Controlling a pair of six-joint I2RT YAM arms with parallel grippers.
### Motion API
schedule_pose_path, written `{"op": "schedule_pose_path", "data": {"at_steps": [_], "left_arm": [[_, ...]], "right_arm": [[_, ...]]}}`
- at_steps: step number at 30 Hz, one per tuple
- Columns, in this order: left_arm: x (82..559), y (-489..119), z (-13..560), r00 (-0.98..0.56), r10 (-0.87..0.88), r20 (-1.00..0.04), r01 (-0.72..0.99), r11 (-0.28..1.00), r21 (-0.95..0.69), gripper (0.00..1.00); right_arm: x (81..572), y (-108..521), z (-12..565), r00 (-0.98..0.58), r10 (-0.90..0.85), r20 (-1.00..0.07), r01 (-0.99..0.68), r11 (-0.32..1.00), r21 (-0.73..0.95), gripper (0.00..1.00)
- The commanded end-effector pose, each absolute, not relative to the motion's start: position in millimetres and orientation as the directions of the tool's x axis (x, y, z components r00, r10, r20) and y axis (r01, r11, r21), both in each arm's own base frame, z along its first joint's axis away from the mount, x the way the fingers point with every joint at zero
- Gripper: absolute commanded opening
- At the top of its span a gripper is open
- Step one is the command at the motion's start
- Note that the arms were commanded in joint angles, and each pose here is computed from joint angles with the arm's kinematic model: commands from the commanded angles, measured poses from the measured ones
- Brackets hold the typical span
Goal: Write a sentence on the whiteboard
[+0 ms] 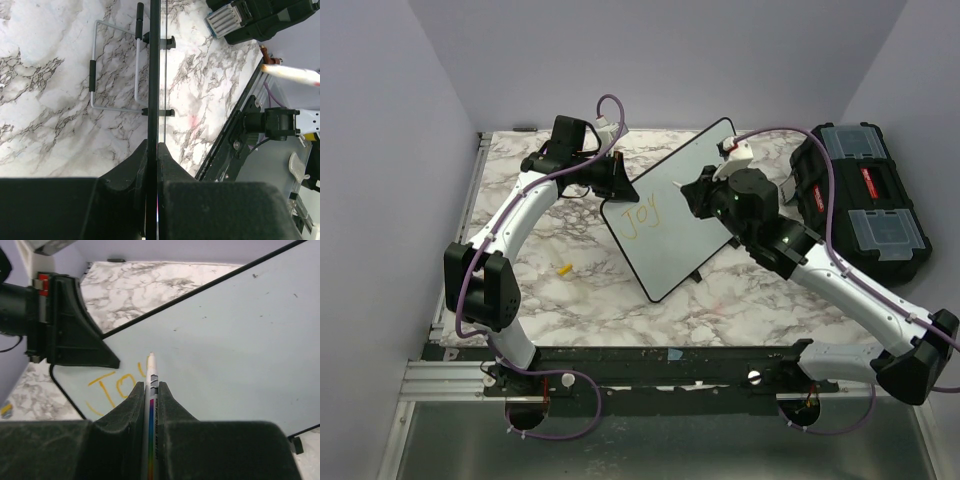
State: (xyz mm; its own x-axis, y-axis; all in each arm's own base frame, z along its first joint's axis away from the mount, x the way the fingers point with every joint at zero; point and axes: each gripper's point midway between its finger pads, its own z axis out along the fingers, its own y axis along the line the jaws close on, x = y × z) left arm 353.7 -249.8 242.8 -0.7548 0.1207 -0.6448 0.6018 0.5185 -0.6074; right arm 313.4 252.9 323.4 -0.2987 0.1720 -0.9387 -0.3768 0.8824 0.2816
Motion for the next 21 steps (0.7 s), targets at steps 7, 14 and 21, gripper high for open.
{"op": "schedule_pose_path", "data": {"at_steps": [7,14,21], "left_arm": [[354.5,-249.7,266.2,-0.672,0.113,-0.732,0.674,0.504,-0.541,0.00],[353.4,-249.6,269.8,-0.666,0.110,-0.738,0.679,0.500,-0.537,0.00],[353.7,-249.8,272.5,-0.662,0.109,-0.741,0.681,0.499,-0.535,0.00]], "right_arm": [[348.2,223.7,294.1,-0.328,0.093,-0.940,-0.305,0.931,0.199,0.01],[365.2,202.7,286.3,-0.368,0.165,-0.915,-0.313,0.905,0.289,0.01],[368.3,205.0,277.4,-0.393,0.153,-0.907,-0.325,0.899,0.292,0.01]]}}
